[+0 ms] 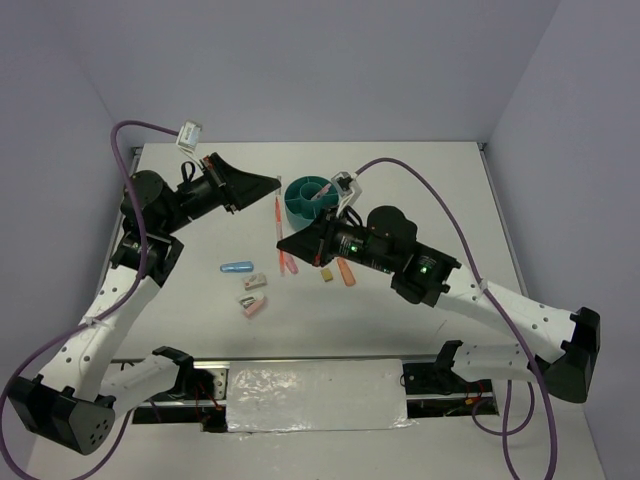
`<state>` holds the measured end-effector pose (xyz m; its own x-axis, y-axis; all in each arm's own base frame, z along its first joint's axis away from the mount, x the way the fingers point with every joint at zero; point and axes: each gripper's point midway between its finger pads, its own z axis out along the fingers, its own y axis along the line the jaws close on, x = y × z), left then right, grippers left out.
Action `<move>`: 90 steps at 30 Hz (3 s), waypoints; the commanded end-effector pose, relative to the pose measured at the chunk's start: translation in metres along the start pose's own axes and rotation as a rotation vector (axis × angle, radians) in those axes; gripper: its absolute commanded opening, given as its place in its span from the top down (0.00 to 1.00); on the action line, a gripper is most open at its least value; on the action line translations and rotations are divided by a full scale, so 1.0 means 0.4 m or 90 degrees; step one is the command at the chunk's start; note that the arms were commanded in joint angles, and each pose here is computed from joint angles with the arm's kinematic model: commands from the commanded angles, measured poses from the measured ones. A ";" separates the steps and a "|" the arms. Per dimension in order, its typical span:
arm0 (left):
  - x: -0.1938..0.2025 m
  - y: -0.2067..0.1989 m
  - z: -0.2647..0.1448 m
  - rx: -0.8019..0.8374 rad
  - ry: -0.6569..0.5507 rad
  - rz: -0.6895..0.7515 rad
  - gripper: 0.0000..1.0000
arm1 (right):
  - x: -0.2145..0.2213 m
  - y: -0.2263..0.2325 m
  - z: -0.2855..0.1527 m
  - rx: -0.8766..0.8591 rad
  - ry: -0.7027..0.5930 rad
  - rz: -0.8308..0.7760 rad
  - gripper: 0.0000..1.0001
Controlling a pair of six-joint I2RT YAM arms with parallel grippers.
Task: Sort the stationery into containers
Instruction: Close the pen cap on the pen.
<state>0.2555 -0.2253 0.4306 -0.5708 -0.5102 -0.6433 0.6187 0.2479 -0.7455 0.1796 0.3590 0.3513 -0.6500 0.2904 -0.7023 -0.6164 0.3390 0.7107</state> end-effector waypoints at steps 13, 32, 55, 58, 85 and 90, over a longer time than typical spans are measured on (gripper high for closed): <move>-0.031 -0.025 0.008 0.011 -0.021 0.044 1.00 | -0.060 0.057 -0.044 -0.010 -0.058 -0.017 1.00; -0.041 -0.030 0.011 0.009 -0.026 0.047 1.00 | -0.044 0.066 -0.029 -0.022 -0.029 -0.019 1.00; -0.020 -0.018 0.007 0.005 -0.017 0.038 1.00 | -0.055 0.064 -0.021 -0.002 -0.027 -0.024 1.00; -0.017 -0.015 0.008 0.004 -0.016 0.035 1.00 | -0.054 0.058 -0.020 0.007 -0.024 -0.024 1.00; -0.009 -0.010 0.002 0.000 -0.016 0.028 1.00 | -0.068 0.061 -0.024 0.014 -0.033 -0.015 1.00; -0.007 -0.018 0.001 0.010 -0.016 0.028 1.00 | -0.067 0.056 -0.021 0.021 -0.035 -0.015 1.00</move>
<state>0.2626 -0.2274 0.4220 -0.5758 -0.5086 -0.6402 0.5936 0.2784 -0.7551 0.1786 0.3511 0.3572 -0.6449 0.2836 -0.7097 -0.5901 0.4054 0.6981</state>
